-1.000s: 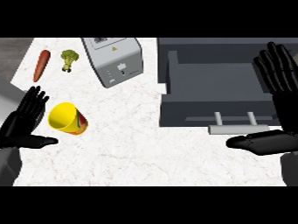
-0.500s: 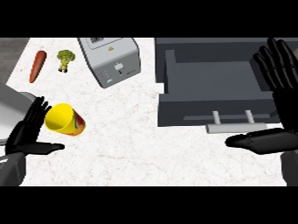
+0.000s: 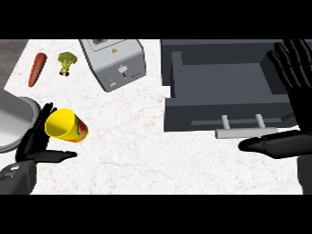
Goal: Pick up the cup, place it into the drawer and close the drawer
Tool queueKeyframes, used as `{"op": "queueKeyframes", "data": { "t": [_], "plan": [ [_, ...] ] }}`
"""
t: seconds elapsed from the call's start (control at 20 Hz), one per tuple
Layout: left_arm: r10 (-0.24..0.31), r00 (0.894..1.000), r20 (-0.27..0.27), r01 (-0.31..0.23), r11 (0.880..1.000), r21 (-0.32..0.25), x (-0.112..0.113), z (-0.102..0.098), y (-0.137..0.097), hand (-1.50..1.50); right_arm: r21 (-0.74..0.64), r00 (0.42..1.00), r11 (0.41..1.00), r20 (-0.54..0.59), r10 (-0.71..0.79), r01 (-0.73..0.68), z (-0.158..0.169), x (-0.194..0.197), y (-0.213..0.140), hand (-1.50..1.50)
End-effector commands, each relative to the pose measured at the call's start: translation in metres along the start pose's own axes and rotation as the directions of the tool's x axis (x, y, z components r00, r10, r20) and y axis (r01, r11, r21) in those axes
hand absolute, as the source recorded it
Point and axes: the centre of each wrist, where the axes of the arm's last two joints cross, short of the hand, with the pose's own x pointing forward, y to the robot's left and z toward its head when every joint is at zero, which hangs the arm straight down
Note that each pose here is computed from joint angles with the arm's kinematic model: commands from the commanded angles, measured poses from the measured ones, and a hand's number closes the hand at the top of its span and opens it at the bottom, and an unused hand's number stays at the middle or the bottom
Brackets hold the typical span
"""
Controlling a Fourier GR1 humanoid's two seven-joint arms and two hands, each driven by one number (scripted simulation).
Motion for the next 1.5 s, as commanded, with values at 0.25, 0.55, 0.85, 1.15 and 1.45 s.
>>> {"op": "queueKeyframes", "data": {
  "t": [0.25,0.55,0.85,1.15,1.45],
  "plan": [
    [0.058,0.995,0.085,-0.053,0.997,-0.062,0.008,-0.009,0.005,-1.50,0.002,1.000,1.000,-0.016,0.011,-0.011,-0.002,-0.005,-0.007,-1.50],
    [0.081,0.992,0.099,-0.074,0.994,-0.078,-0.006,0.001,-0.009,-1.50,0.003,1.000,1.000,0.002,-0.003,0.003,0.001,0.000,-0.014,-1.50],
    [0.263,0.961,0.083,-0.241,0.948,-0.209,-0.001,-0.022,-0.032,1.50,0.014,1.000,1.000,-0.008,0.020,-0.019,0.000,-0.007,-0.004,-1.50],
    [-0.007,0.946,0.323,0.017,0.999,-0.028,-0.002,-0.022,-0.042,1.50,0.005,1.000,1.000,-0.020,0.005,-0.005,-0.004,-0.007,-0.002,-1.50],
    [0.035,0.915,0.403,-0.070,0.995,0.072,-0.011,-0.021,-0.063,1.50,-0.011,1.000,1.000,-0.004,0.015,-0.015,0.003,0.002,-0.011,-1.50]
  ]
}}
